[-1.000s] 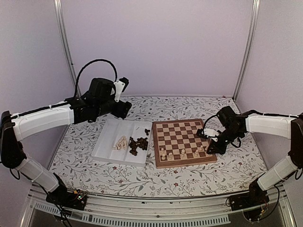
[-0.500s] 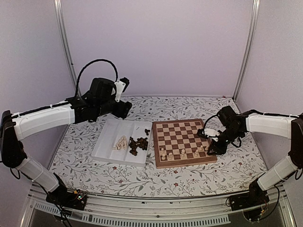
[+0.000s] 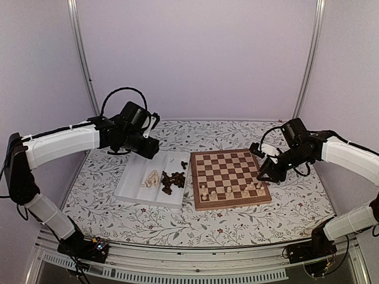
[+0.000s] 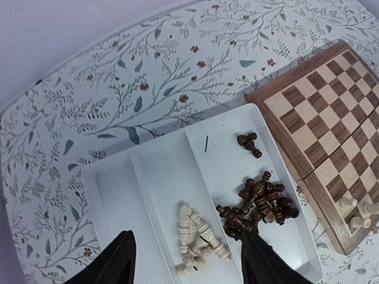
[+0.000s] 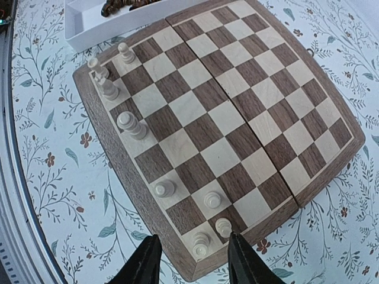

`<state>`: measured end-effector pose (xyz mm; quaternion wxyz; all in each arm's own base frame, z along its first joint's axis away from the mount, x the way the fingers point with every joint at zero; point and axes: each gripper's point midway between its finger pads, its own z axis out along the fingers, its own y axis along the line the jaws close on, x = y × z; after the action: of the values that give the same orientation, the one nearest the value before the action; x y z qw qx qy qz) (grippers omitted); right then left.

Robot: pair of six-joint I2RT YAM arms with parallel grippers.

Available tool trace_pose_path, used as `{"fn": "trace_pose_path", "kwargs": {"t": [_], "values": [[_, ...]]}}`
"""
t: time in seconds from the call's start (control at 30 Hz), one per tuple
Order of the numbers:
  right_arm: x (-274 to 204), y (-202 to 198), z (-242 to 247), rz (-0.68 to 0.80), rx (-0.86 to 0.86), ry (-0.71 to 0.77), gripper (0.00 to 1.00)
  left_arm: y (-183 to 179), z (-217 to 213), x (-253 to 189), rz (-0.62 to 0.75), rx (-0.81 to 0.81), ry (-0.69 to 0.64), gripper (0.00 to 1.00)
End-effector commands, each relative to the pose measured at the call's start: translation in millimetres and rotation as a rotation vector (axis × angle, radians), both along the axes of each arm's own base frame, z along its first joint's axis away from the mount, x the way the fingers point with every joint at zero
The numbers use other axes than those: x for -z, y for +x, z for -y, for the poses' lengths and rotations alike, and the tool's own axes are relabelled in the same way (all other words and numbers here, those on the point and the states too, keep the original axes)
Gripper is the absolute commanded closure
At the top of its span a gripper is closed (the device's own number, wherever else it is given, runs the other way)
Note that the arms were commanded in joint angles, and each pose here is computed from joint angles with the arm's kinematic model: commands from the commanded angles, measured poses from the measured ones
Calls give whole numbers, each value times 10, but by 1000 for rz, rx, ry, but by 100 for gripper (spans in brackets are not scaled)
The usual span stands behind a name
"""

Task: Set up the chess pieces on the board
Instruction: Pick up the chess piece from the storage box.

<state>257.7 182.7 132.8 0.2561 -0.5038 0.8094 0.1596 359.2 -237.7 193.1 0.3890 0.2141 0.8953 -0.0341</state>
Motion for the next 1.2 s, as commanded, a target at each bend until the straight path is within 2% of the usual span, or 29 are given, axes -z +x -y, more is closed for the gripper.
{"fn": "trace_pose_path", "kwargs": {"t": [0.0, 0.13, 0.53, 0.77, 1.17], "values": [[-77, 145, -164, 50, -15, 107, 59, -426, -225, 786, -339, -12, 45, 42], [-34, 192, -250, 41, -41, 136, 59, -488, -217, 966, -400, 4, 15, 46], [11, 255, -227, 102, -24, 141, 59, -362, -145, 1316, -453, 69, 104, 66], [45, 277, -192, 114, -11, 127, 59, -306, -192, 1411, -455, 58, 156, 66], [91, 285, -154, 114, 1, 112, 59, -300, -154, 1536, -495, 77, 171, 69]]}}
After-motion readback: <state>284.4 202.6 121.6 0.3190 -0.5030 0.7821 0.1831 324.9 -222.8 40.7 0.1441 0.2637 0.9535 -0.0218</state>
